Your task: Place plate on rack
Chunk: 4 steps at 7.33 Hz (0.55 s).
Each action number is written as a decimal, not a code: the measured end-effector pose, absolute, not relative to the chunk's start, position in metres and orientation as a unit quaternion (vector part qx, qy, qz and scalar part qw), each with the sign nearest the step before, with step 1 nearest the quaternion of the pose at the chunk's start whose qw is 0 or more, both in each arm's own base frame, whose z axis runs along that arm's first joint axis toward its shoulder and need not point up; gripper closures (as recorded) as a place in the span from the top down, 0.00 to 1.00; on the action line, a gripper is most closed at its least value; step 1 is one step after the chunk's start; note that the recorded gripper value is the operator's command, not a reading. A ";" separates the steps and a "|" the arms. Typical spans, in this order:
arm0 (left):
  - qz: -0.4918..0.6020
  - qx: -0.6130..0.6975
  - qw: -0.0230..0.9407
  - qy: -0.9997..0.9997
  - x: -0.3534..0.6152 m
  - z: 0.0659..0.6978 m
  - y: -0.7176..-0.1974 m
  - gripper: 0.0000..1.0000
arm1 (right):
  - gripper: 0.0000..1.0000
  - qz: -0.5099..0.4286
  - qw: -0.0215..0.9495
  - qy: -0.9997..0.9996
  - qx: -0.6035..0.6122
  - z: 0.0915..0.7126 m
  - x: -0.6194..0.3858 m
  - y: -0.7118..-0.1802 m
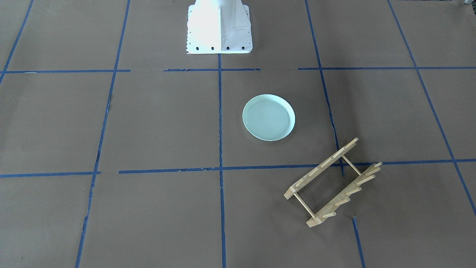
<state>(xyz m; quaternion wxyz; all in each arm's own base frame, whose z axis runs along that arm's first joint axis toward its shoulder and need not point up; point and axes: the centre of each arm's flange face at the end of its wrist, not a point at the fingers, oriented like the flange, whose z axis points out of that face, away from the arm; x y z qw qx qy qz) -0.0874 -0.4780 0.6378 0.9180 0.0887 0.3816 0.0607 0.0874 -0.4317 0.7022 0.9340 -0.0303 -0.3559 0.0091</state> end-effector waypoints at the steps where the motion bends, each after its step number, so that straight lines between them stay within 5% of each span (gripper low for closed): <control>1: 0.061 0.090 0.918 0.382 -0.087 0.637 -0.479 1.00 | 1.00 0.009 0.934 -0.356 -0.030 0.702 0.087 -0.432; 4: 0.077 0.121 0.914 0.379 -0.084 0.597 -0.493 1.00 | 1.00 0.009 0.934 -0.356 -0.030 0.702 0.087 -0.432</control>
